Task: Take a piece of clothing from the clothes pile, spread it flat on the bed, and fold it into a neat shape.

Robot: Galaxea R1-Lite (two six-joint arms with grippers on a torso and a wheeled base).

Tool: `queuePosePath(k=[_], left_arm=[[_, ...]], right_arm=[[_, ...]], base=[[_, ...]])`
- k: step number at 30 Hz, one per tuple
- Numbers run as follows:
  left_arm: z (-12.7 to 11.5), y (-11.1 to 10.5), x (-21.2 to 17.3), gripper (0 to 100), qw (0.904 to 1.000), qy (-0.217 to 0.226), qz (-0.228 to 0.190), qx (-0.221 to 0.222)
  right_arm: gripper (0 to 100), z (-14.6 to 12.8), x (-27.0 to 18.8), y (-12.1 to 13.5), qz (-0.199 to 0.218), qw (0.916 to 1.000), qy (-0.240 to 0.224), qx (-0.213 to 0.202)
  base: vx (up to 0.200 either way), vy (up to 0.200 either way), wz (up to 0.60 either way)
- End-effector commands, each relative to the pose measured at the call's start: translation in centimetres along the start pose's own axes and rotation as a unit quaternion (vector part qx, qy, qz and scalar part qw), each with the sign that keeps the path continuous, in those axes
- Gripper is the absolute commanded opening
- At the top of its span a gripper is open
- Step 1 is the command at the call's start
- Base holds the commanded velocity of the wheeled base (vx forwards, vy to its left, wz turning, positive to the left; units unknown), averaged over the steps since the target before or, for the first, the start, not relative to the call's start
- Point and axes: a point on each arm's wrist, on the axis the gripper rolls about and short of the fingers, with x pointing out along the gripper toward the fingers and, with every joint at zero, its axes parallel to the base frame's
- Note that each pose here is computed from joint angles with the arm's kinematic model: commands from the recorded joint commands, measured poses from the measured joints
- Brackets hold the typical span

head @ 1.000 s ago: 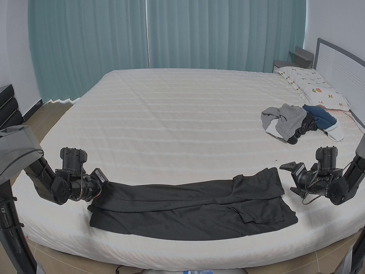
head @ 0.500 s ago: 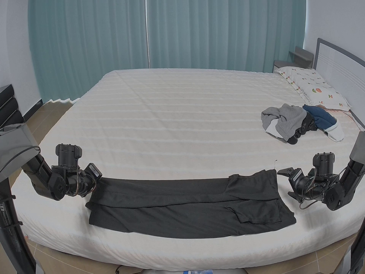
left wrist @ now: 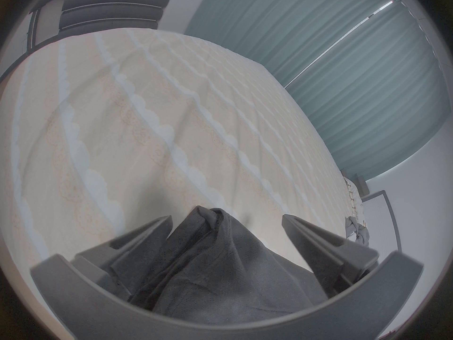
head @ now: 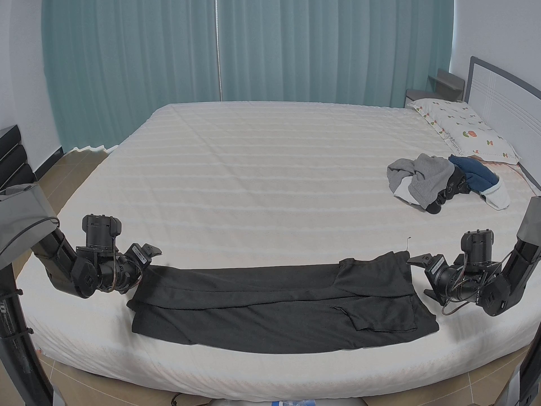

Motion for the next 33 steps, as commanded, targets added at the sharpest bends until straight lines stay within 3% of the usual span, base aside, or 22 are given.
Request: queuePosePath(k=[1, 6, 12, 25, 33], left_arm=[[-0.1, -0.3, -2.4, 100, 0.9999, -0.009, -0.01, 0.002], [-0.3, -0.7, -5.9, 100, 0.9994, -0.022, -0.028, 0.002], [-2.5, 1.2, -7.7, 100, 0.9999, 0.009, -0.006, 0.002], [-5.1, 2.4, -6.6, 100, 0.9974, 0.068, 0.021, 0.011], [-5.5, 2.8, -6.0, 100, 0.9961, 0.08, 0.034, 0.011]], right_arm=[[100, 0.1, -1.1, 0.6, 0.013, 0.9999, -0.007, -0.003], [100, -0.3, -2.4, 1.3, 0.028, 0.9995, -0.006, -0.01], [100, -1.4, -3.1, 1.9, 0.041, 0.9989, 0.007, -0.022], [100, -1.5, -3.4, 2.1, 0.044, 0.9987, 0.007, -0.024], [100, -1.5, -3.4, 2.1, 0.044, 0.9987, 0.007, -0.024]], base=[[0.0, 0.0, 0.0], [0.0, 0.0, 0.0], [-0.167, 0.0, 0.0], [-0.015, 0.0, 0.0], [0.0, 0.0, 0.0]])
